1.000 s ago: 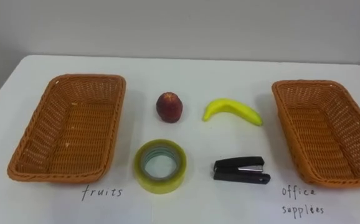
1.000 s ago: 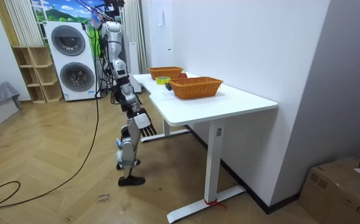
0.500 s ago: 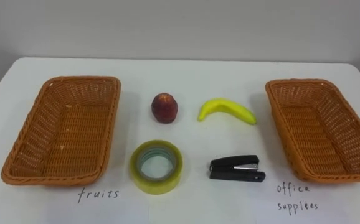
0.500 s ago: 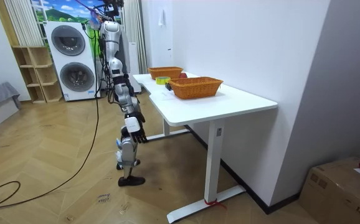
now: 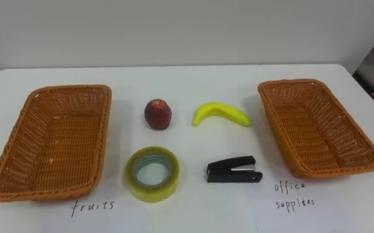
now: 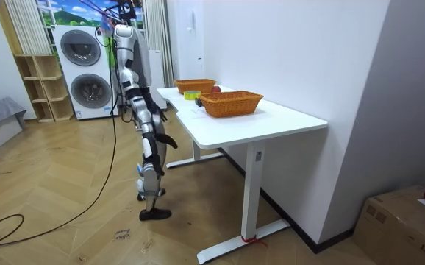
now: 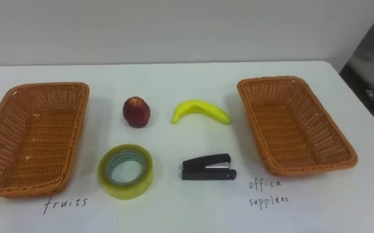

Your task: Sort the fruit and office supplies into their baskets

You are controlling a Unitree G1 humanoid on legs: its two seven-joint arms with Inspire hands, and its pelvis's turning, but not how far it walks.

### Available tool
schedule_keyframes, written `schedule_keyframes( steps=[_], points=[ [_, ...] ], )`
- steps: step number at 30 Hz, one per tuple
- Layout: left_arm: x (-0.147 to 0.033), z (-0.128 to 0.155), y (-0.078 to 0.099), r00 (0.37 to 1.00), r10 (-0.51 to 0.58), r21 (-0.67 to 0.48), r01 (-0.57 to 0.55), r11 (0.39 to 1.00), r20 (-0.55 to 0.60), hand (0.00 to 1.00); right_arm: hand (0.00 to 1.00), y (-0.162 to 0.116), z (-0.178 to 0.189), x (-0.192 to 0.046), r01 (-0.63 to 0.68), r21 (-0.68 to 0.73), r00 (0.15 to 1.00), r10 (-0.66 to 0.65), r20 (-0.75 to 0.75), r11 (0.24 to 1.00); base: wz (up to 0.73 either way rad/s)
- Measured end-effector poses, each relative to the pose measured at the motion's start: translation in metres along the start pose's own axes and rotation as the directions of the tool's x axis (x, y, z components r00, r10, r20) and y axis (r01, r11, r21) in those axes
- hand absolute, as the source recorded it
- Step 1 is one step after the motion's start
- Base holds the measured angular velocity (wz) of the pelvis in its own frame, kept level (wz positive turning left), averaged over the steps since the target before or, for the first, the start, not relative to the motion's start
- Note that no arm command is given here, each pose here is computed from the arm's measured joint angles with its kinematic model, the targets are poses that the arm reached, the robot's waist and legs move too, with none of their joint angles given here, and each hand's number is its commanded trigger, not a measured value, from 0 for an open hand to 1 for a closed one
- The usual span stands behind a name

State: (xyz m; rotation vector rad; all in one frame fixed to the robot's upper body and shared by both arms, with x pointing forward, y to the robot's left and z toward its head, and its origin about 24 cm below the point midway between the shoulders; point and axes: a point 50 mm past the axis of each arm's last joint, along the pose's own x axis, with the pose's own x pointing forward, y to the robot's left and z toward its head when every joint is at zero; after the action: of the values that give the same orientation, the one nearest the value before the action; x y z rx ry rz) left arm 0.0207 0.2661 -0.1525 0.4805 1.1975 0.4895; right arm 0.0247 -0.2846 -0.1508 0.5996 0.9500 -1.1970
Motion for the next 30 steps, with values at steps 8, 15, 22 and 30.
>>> schedule_keyframes(
  steps=[8, 15, 22, 30],
  points=[
    [-0.001, -0.002, 0.008, 0.999, 0.045, -0.009, -0.044, 0.999, 0.017, 0.0, 0.0, 0.004, 0.048, -0.005, 0.073, 0.262, 0.982, -0.116, 0.15, 0.962, 0.0],
    [-0.001, 0.001, 0.009, 0.998, 0.045, -0.012, -0.045, 0.999, 0.035, 0.0, 0.0, 0.018, 0.08, -0.019, 0.069, 0.372, 0.957, -0.167, 0.238, 0.926, -0.02],
    [-0.001, 0.01, 0.01, 0.997, 0.036, -0.02, -0.034, 0.999, 0.068, 0.0, 0.0, 0.036, 0.113, -0.041, 0.046, 0.363, 0.901, -0.196, 0.386, 0.93, -0.06],
    [-0.002, 0.01, 0.006, 0.997, 0.013, 0.004, -0.013, 1.0, 0.076, 0.0, 0.0, 0.054, 0.159, -0.081, -0.027, 0.388, 0.771, -0.228, 0.595, 0.921, -0.01]
  ],
)
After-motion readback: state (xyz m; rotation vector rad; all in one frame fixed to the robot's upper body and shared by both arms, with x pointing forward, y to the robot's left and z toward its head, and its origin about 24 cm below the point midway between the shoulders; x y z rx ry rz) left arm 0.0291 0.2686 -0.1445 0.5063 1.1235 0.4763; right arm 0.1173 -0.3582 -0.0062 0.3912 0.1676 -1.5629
